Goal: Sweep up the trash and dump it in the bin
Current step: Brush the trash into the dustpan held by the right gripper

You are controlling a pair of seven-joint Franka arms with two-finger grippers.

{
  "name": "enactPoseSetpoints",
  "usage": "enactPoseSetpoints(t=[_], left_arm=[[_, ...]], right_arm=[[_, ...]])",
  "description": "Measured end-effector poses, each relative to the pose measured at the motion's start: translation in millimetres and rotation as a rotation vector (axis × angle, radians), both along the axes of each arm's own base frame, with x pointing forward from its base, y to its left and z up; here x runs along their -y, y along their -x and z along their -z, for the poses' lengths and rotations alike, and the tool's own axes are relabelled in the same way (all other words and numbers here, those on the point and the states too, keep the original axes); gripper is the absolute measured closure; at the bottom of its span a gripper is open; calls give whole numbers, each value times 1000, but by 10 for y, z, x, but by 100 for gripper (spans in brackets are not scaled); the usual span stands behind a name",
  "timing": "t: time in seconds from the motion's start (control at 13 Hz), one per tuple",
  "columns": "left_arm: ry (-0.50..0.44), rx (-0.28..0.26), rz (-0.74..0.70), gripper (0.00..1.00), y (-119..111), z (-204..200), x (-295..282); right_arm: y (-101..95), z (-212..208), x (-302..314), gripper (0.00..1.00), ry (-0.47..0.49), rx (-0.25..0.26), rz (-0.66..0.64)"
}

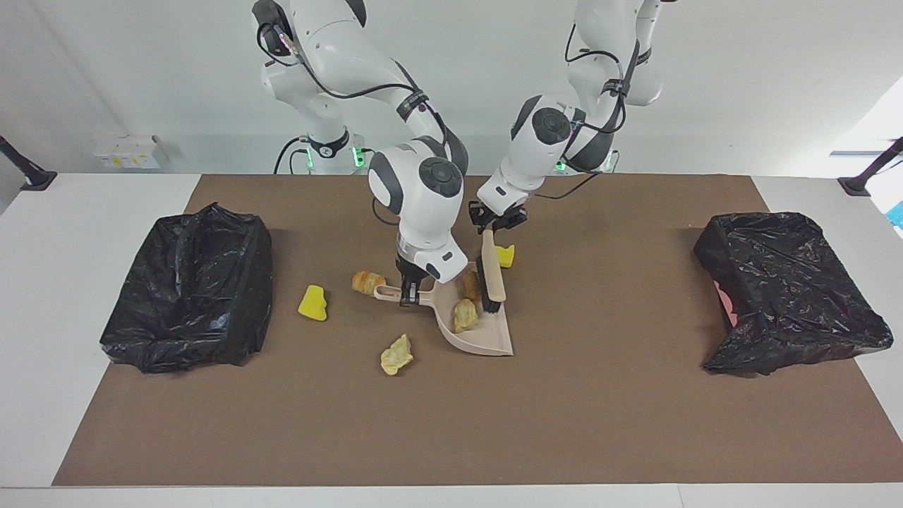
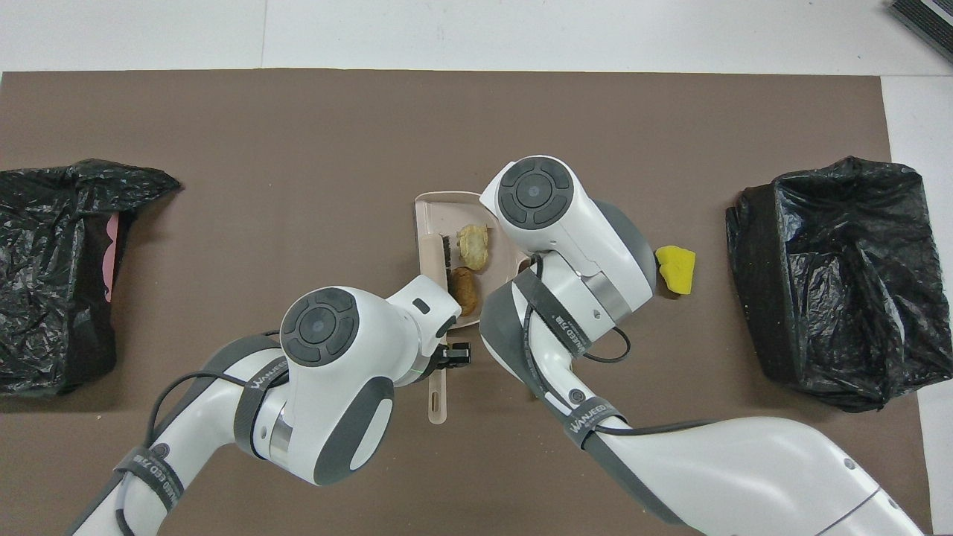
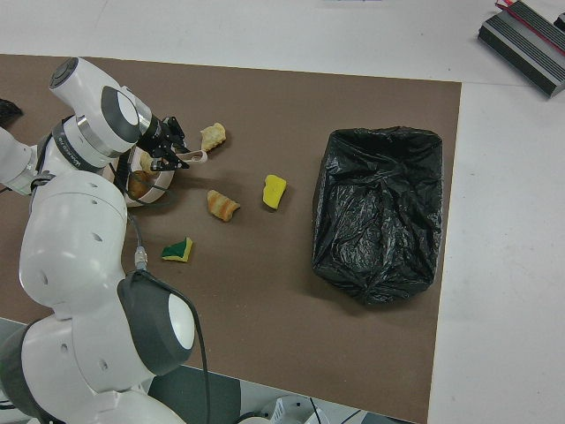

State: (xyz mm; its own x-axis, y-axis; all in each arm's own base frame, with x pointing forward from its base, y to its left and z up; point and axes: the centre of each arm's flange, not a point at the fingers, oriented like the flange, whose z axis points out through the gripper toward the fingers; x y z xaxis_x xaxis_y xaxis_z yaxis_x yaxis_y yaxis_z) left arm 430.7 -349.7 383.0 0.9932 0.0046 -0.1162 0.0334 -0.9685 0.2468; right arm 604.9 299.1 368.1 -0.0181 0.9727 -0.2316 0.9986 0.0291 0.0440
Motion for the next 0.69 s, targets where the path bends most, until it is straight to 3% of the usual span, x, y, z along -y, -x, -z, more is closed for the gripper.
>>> enactPoseSetpoints(t=[0.46,0.69], left_arm=[[-131,-235,-427,74,-209,96,-582],[-221,-350,-520,74,-41,87,-613]], right_arm=[[-29,-4,38,69,-1,-2,-25],[-65,-15,99,69,13,-12,-100]])
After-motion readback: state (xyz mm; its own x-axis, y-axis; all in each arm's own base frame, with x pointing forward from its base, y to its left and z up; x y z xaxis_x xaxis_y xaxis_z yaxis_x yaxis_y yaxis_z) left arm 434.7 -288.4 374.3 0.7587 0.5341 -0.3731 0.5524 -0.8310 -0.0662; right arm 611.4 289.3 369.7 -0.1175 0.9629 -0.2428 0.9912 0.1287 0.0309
